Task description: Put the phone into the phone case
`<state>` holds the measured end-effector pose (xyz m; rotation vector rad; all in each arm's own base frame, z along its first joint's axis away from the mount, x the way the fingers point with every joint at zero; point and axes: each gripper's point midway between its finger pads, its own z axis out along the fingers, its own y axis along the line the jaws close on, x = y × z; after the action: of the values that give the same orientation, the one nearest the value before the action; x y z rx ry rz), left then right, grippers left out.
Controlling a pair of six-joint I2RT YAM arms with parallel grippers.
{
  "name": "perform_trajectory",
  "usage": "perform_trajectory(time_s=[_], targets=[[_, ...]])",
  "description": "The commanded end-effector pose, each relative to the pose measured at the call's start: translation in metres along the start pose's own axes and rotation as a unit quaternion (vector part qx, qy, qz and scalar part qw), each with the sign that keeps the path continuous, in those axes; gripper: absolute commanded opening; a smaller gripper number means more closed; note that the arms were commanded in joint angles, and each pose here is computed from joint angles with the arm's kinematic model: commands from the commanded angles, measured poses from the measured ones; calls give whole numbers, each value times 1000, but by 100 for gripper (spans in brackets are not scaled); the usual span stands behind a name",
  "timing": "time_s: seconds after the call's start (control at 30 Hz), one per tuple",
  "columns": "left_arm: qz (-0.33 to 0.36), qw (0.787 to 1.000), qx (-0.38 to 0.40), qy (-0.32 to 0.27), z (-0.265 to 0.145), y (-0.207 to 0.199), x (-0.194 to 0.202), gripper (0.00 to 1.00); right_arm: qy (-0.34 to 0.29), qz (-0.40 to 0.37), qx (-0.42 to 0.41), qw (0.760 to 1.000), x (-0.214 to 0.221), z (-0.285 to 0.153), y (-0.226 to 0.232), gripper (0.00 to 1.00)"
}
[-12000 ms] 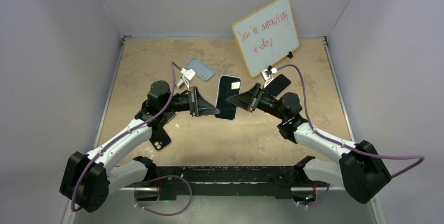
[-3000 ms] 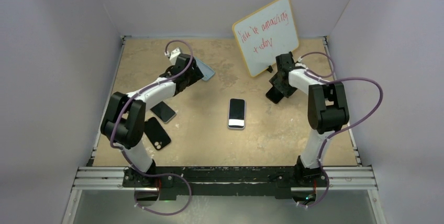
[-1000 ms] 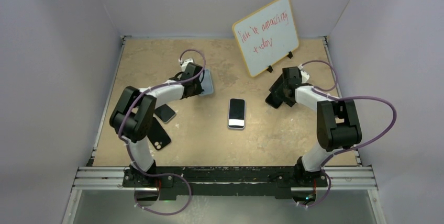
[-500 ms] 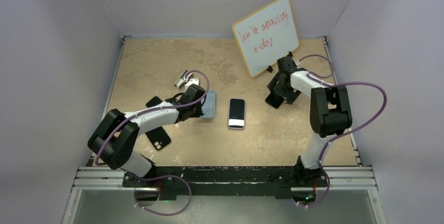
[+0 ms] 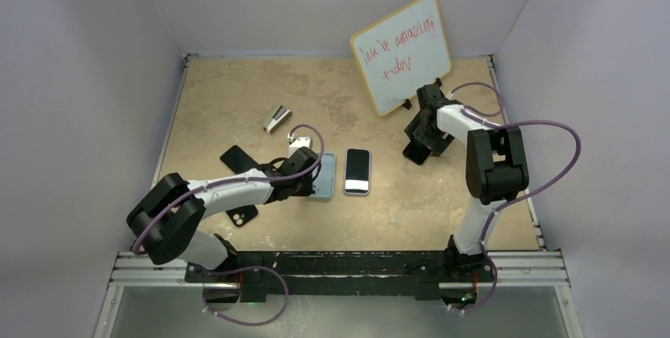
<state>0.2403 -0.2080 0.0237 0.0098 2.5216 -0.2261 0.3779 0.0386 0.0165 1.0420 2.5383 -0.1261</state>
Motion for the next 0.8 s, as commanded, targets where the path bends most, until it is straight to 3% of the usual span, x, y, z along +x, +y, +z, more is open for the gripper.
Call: perform_trajectory(time_s=[0.0,0.13,0.23,0.37,0.63,0.77], targets=[[-30,999,30,-3,-15,-17,2,11,42,-3,36,998,33,27,-24,83],[-47,996,79,3,-28,-32,3,26,46,-35,18,998,38,33,-23,81],[-52,991,120,-2,-41,-44,-1,43,55,-51,-5,997,46,31,-22,76],[-35,996,79,-31,-47,-25,-20,59,71,-81,-45,993,63,27,-25,68],[-68,991,106,-46,-38,11,-74,60,76,-180,-72,978,93,4,-37,61],[-62,989,134,-12,-25,5,-68,60,56,-211,-85,972,104,-12,-36,60]])
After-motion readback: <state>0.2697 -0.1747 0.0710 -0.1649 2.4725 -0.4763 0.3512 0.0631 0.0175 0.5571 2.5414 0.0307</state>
